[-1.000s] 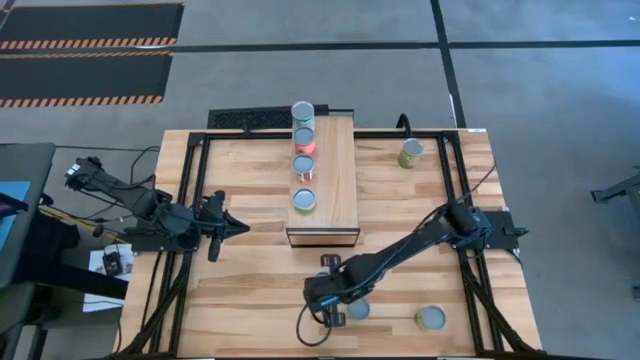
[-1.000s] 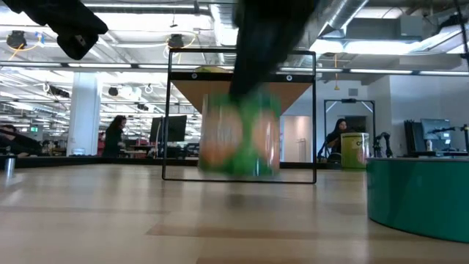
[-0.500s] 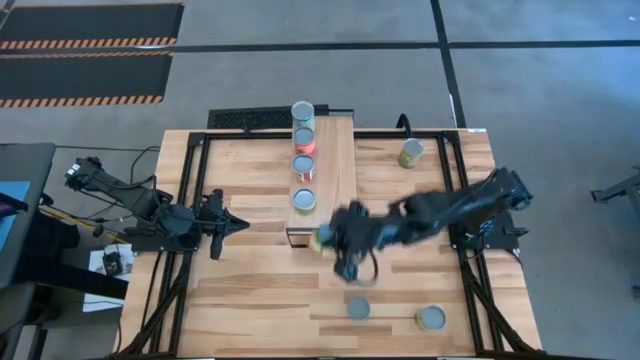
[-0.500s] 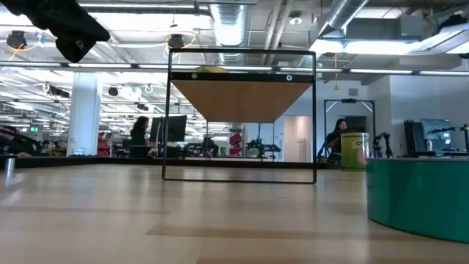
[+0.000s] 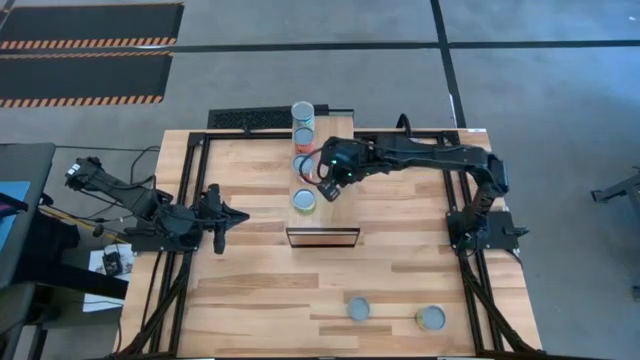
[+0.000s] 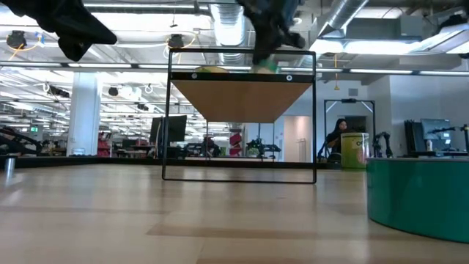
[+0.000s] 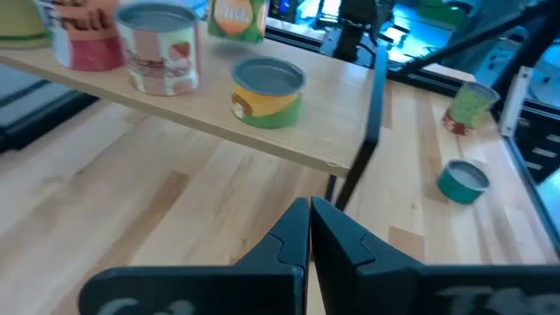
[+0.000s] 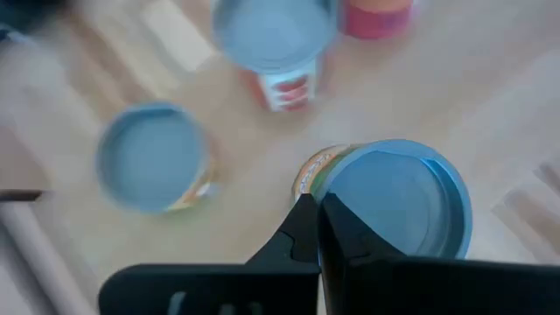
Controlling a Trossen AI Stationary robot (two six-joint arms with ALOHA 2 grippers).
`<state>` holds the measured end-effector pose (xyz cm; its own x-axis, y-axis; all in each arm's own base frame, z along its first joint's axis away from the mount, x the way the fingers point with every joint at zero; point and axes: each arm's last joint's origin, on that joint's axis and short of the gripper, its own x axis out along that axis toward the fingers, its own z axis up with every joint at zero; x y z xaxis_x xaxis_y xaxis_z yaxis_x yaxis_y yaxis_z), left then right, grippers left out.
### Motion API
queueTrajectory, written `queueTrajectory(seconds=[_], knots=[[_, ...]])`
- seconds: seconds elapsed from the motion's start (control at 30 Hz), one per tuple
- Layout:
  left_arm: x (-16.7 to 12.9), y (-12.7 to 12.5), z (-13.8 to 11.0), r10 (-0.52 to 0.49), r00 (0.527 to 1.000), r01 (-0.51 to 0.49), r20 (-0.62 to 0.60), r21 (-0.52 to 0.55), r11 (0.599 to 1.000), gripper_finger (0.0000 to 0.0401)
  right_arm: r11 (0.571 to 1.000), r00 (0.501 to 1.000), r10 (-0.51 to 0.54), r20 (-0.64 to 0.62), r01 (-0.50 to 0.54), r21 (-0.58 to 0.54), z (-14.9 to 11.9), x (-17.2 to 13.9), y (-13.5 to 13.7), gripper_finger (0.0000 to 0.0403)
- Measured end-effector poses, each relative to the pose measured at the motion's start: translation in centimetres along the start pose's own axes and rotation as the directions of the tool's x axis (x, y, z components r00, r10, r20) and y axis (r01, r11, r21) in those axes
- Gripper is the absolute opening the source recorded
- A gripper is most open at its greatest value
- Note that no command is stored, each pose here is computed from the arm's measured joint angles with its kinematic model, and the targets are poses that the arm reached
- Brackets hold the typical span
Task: Pick and place cans onto a shelf
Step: Put the canned sliced peaches on the shelf
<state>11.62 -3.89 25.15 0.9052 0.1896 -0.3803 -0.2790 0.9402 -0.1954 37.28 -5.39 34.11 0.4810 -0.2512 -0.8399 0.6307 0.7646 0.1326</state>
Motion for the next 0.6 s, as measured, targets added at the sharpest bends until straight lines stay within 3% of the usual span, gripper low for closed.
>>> queueTrajectory(seconds=[0.6], knots=[[0.0, 0.1, 0.1, 0.032, 0.999, -0.031, 0.021, -0.029, 0.999, 0.0000, 0.996, 0.998, -0.061, 0.016, 0.062, -0.062, 0.7, 2.6, -0.2, 0.0022]])
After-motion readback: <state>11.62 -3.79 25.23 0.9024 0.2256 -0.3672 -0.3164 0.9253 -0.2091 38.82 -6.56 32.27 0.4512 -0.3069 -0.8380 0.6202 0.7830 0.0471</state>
